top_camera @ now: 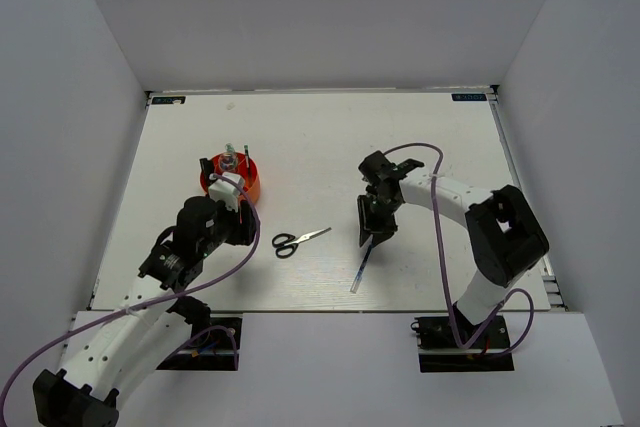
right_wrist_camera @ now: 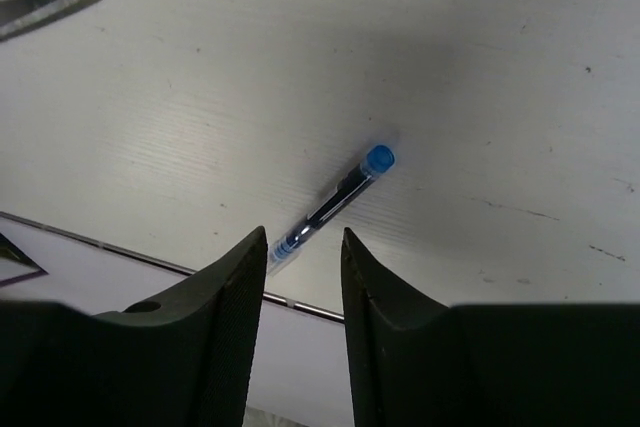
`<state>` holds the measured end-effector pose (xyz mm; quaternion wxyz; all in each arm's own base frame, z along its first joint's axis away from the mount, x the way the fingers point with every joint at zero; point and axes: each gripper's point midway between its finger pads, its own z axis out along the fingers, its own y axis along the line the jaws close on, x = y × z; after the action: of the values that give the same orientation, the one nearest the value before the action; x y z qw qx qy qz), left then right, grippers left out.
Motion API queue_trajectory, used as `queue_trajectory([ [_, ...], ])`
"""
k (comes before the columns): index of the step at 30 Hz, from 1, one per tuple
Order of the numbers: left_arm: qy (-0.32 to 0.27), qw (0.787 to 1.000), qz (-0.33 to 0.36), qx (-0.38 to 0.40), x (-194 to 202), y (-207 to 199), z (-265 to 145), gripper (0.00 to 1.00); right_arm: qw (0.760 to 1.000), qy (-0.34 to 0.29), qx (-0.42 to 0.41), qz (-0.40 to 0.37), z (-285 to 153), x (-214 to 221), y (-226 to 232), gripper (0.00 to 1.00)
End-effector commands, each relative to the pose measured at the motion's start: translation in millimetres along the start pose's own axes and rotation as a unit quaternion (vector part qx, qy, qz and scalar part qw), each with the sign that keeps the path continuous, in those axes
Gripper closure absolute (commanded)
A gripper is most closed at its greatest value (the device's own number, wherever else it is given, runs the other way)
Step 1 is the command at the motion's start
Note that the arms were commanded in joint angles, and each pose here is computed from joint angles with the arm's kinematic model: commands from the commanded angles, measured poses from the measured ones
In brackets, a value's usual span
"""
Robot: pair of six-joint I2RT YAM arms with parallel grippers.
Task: Sort the stationery into containers
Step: Pick up the pen from the center of the board.
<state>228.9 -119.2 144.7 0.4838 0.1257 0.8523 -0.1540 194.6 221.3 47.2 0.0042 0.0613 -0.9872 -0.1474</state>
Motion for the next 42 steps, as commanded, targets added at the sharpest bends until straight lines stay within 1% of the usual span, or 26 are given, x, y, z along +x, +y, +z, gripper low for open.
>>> queue_trajectory([
  [1,-0.025,1.0,0.004,0.008,-18,-4,-7,0.35,0.999,-0.024,0.014,0.034,8,-12,0,0.61],
  [2,-0.022,1.0,0.004,0.008,-17,-4,-6,0.35,0.999,-0.023,0.02,0.033,10,-11,-1,0.63],
  [6,-0.022,1.0,0.004,0.007,-17,-3,-6,0.35,0.998,-0.021,0.031,0.043,16,-11,-5,0.64],
  [21,-0.029,1.0,0.002,0.007,-20,-3,-8,0.35,0.998,-0.008,0.053,0.041,22,0,-15,0.67],
  [29,-0.028,1.0,0.002,0.006,-19,-3,-8,0.35,0.996,0.006,0.082,0.036,39,8,-23,0.68],
  [34,-0.032,0.999,0.002,0.005,-20,-3,-8,0.35,0.994,0.0,0.099,0.034,46,4,-29,0.7],
  [36,-0.034,0.999,0.002,0.006,-21,-3,-9,0.35,0.994,-0.001,0.104,0.03,48,3,-29,0.73],
  [37,-0.044,0.999,0.003,0.008,-25,-4,-13,0.35,0.994,0.006,0.109,0.029,51,6,-32,0.76],
  [38,-0.033,0.999,0.003,0.006,-21,-3,-9,0.35,0.993,0.007,0.11,0.03,52,5,-31,0.79],
  [40,-0.038,0.999,0.002,0.006,-23,-3,-10,0.35,0.992,0.002,0.125,0.028,53,1,-35,0.85],
  [41,-0.039,0.999,0.002,0.006,-23,-3,-11,0.35,0.991,0.004,0.13,0.028,56,0,-37,0.9],
  [42,-0.039,0.999,0.003,0.008,-23,-4,-11,0.35,0.991,0.006,0.131,0.027,58,-1,-36,0.92],
])
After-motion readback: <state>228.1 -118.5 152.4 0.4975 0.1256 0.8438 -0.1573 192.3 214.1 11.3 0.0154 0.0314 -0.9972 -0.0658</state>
